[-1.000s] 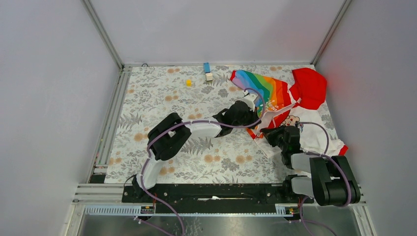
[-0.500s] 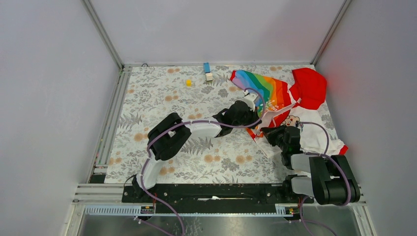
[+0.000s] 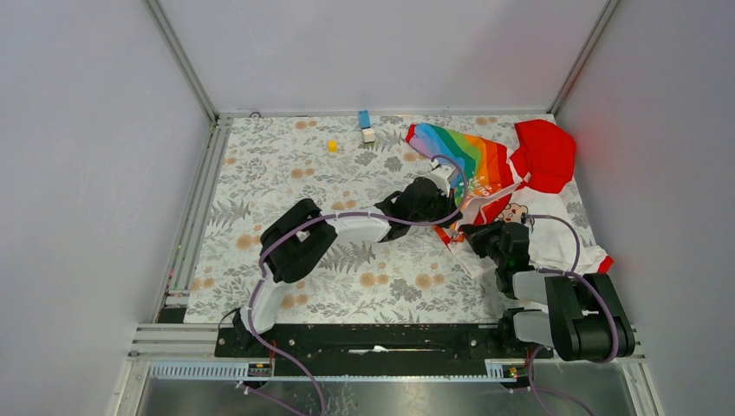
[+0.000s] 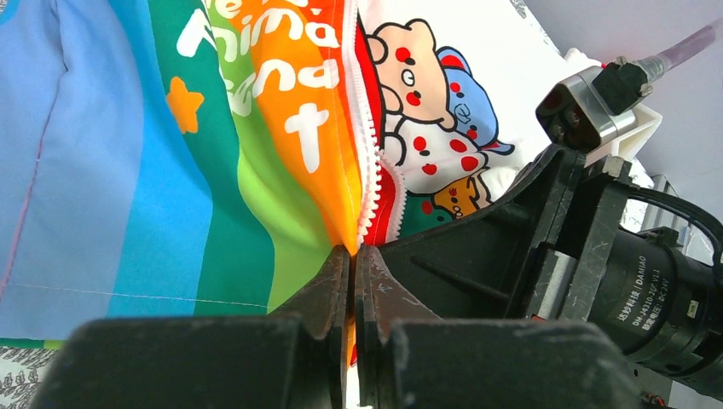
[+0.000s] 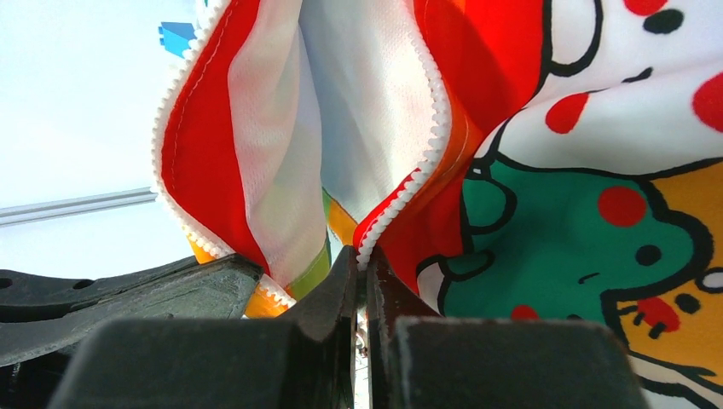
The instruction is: Zip up the jacket
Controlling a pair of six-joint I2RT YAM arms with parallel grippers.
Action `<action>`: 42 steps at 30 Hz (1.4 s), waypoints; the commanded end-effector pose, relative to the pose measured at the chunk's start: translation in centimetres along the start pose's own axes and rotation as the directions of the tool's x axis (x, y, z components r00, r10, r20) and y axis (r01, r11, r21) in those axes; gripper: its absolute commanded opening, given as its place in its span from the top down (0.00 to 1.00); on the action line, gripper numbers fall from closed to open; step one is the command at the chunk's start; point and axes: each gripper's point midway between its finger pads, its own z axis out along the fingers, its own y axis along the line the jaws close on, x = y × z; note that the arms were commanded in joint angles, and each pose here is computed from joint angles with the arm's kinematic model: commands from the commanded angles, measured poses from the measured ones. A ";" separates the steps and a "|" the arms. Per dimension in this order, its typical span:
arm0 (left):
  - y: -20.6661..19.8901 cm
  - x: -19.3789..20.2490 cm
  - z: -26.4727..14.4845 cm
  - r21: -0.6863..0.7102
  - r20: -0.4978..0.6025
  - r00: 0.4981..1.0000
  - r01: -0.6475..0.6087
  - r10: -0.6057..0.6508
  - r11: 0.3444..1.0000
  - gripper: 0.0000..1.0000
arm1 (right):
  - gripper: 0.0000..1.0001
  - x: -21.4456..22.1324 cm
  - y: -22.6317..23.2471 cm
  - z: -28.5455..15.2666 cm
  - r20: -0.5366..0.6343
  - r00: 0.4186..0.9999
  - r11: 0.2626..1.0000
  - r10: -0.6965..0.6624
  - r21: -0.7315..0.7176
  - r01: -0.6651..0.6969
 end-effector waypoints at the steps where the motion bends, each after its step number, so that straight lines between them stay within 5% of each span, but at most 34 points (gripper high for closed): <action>1: -1.7 -2.0 0.2 0.055 0.050 0.999 0.002 -0.005 0.998 1.00 | 1.00 -0.9 0.9 0.0 0.054 0.998 0.999 -0.031 -0.035 0.033; 42: -1.8 -2.4 0.3 0.063 0.066 0.998 -0.023 0.019 0.998 1.00 | 1.00 -0.4 1.3 0.1 0.024 0.999 0.997 -0.044 -0.065 0.045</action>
